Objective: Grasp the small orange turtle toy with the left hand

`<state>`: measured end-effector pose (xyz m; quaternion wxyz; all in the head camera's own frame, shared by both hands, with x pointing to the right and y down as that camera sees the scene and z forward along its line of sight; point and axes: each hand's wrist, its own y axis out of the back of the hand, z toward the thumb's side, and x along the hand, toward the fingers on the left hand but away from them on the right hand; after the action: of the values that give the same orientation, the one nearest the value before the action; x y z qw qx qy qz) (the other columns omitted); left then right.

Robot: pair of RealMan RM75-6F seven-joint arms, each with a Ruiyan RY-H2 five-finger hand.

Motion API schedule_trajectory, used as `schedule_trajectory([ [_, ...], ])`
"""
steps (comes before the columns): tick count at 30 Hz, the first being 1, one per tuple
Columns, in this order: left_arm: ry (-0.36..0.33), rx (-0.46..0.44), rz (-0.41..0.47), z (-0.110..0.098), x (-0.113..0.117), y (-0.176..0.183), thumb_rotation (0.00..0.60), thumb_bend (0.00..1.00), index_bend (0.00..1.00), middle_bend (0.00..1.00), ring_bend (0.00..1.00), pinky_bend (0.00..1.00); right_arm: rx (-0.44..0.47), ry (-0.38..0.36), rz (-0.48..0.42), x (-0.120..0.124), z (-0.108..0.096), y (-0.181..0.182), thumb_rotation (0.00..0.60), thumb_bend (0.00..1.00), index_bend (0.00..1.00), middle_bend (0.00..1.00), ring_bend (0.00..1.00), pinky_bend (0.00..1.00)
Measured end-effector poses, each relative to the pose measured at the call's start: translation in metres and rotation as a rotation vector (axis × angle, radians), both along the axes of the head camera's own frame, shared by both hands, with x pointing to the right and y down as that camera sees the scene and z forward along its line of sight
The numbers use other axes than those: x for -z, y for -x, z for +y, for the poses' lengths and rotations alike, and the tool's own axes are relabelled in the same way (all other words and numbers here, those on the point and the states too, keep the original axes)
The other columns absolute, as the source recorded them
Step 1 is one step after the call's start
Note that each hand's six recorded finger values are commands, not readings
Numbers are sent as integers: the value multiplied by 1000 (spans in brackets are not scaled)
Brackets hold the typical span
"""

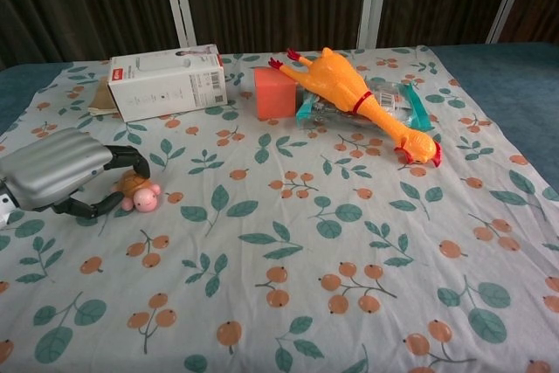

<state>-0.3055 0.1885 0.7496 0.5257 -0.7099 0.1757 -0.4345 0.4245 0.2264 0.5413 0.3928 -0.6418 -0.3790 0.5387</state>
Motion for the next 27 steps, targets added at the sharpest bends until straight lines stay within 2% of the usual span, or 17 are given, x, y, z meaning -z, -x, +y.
schedule_trajectory([
  [6,8,-2,-15,-2,-4,0,600,477,406,376,948,1000,-5,-6,0,1,-1,-1,600,224,0,0,0,0],
  [14,15,7,-15,-3,-7,1,600,477,680,698,983,1000,-5,-6,0,1,-1,-1,600,224,0,0,0,0],
  [19,-2,11,-3,-4,-5,0,600,478,809,829,990,1000,-5,-8,-1,2,-1,-1,600,224,0,0,0,0],
  [21,-13,12,7,-5,-4,-2,600,480,823,843,990,1000,-4,-8,-1,2,-1,-1,600,224,0,0,0,0],
  [24,-26,10,20,-5,-1,-3,600,481,790,810,988,1000,-4,-8,-2,2,-1,-1,600,224,0,0,0,0],
  [27,-29,4,18,-4,-1,-2,600,481,685,696,982,1000,-4,-7,-3,2,0,-1,600,224,0,0,0,0],
])
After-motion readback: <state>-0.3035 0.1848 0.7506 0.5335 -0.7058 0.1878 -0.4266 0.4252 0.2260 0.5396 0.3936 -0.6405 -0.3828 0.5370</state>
